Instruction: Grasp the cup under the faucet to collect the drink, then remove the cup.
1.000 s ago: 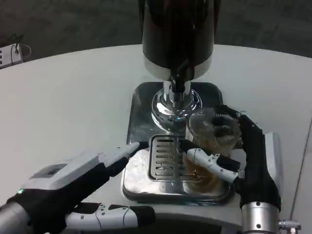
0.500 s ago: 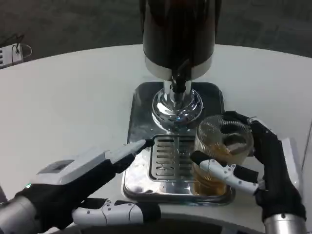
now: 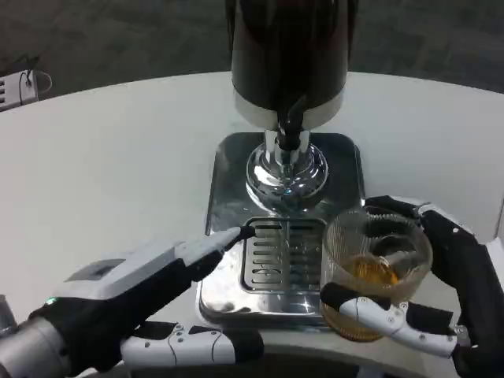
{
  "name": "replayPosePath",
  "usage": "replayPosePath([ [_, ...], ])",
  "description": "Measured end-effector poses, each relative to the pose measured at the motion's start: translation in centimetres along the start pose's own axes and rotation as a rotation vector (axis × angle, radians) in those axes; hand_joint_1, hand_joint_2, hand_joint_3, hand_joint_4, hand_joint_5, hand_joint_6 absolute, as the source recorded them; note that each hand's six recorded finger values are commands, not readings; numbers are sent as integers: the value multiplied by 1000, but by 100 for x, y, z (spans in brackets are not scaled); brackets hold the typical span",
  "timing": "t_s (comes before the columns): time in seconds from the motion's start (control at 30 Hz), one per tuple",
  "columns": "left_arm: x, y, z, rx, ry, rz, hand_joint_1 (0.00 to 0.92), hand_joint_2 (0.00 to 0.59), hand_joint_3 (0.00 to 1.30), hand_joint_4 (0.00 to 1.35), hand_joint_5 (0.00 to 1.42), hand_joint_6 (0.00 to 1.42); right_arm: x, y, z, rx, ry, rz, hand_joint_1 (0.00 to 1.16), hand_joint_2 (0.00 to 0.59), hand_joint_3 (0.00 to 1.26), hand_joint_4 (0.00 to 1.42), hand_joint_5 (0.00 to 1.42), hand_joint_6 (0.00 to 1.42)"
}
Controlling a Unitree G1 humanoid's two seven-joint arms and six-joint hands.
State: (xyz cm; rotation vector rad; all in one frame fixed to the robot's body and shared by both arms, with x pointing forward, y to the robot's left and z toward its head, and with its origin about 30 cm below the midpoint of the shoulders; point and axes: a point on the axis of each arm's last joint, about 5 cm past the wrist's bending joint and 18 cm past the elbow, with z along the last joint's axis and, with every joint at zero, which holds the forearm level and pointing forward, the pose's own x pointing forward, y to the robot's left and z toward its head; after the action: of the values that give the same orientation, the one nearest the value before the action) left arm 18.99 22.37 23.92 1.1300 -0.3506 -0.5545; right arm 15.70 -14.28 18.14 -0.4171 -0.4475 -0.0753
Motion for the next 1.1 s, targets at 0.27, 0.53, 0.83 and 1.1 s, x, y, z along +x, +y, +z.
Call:
replayPosePath([
  [0.27, -73, -50, 78, 5, -16, -11, 0, 65, 0, 0, 0, 3, -156, -71, 99, -14, -14, 77, 1002, 219, 932, 1178, 1414, 1424],
  [0.53, -198, -88, 158, 6, -16, -17, 0, 65, 0, 0, 0, 0, -252, -143, 163, -25, -21, 131, 1004, 219, 932, 1179, 1414, 1424],
  [0.83, -284, -125, 255, -17, -35, -39, 0, 65, 0, 0, 0, 0, -333, -222, 219, -29, -21, 159, 1005, 219, 932, 1179, 1414, 1424],
  [1.1, -346, -117, 284, -15, -21, -32, 0, 65, 0, 0, 0, 0, -393, -247, 232, -26, -6, 195, 999, 218, 936, 1179, 1414, 1424],
])
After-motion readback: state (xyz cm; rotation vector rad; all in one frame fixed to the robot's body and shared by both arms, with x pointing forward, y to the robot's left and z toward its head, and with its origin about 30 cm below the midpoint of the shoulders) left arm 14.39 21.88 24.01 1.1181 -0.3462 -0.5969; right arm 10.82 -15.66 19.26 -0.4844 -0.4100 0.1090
